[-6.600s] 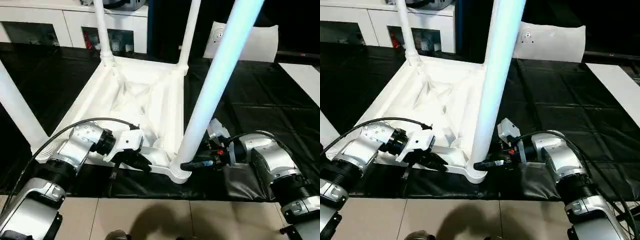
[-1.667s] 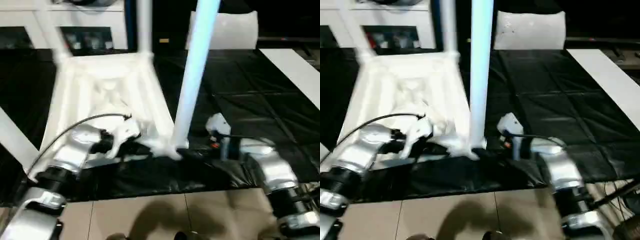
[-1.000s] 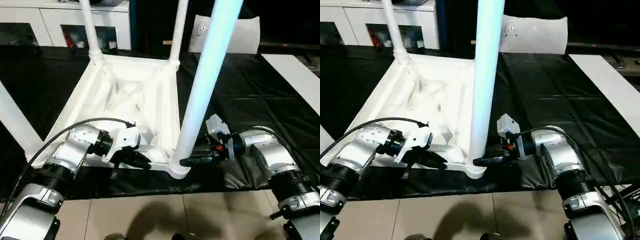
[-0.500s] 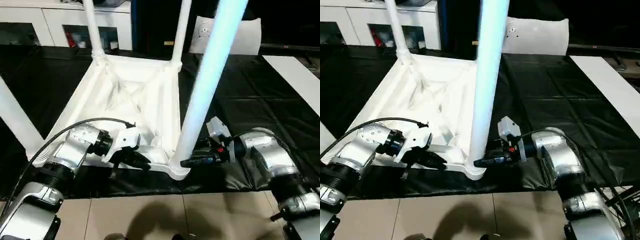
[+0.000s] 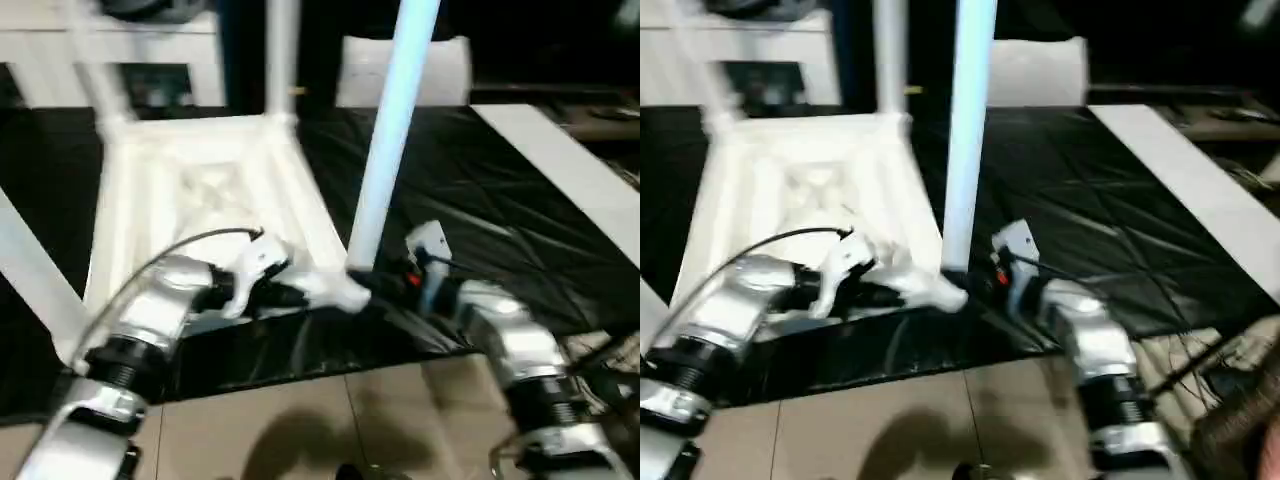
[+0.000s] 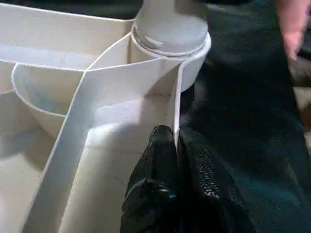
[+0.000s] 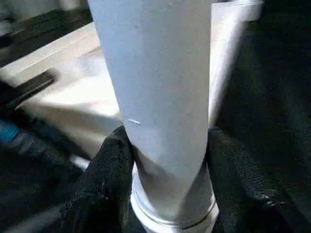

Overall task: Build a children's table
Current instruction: Rotate leg to tighten

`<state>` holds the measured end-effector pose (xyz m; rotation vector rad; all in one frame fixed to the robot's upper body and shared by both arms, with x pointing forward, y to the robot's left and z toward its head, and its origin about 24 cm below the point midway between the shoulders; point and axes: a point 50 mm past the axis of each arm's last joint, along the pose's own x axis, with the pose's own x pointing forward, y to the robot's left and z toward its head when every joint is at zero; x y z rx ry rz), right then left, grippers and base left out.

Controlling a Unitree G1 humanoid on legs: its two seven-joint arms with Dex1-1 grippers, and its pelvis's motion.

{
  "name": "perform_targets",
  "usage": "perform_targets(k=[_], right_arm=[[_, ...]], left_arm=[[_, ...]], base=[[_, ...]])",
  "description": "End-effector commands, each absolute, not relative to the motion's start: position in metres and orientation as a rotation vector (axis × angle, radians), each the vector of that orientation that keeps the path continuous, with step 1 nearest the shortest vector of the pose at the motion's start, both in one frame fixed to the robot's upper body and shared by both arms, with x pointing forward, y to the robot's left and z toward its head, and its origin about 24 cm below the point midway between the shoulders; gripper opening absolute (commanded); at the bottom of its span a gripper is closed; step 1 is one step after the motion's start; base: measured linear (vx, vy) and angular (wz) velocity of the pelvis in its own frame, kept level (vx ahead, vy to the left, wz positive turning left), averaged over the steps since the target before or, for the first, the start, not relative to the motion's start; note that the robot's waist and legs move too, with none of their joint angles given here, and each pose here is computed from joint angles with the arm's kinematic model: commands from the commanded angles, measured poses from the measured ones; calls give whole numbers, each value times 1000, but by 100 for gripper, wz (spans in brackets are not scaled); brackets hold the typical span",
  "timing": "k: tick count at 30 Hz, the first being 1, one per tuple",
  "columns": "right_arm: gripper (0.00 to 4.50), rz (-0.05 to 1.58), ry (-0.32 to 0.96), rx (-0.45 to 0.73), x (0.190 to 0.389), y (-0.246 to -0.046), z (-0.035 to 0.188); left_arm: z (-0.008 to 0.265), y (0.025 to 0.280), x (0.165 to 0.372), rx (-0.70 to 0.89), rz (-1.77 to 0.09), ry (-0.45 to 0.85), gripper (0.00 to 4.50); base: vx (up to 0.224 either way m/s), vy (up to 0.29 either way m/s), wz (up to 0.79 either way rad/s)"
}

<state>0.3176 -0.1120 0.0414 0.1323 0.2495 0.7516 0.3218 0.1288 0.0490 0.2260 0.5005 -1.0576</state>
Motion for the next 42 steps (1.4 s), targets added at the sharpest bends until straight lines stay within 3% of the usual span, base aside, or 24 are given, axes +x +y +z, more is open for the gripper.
perform_targets(k=[1, 6, 9, 12, 17, 23, 29, 34, 42], right_arm=[[190, 756, 317, 183, 318, -61, 37], [190, 558, 355, 273, 330, -44, 41], [190, 629, 276, 205, 328, -34, 50], [260, 655, 252, 191, 326, -35, 52], [305, 683, 230, 165, 323, -56, 49], [350, 789, 191, 46, 313, -113, 48], [403, 944, 181, -27, 306, -152, 59], [445, 1109, 232, -115, 301, -166, 66], [429, 1360, 243, -144, 298, -161, 76]], left_arm=[[82, 82, 339, 107, -995, 296, 0], [91, 71, 346, 99, -878, 266, 0], [93, 67, 345, 128, -896, 250, 0], [90, 69, 344, 159, -913, 257, 0], [86, 79, 338, 209, -982, 271, 0], [76, 103, 323, 317, -1189, 301, 0], [68, 128, 311, 432, -1379, 364, 0], [68, 140, 306, 495, -1522, 418, 0], [70, 144, 307, 556, -1642, 444, 0]], base=[[0, 0, 0], [0, 0, 0], [21, -11, 3], [58, -29, 7], [10, -25, -1], [0, 0, 0], [0, 0, 0], [0, 0, 0], [0, 0, 0]])
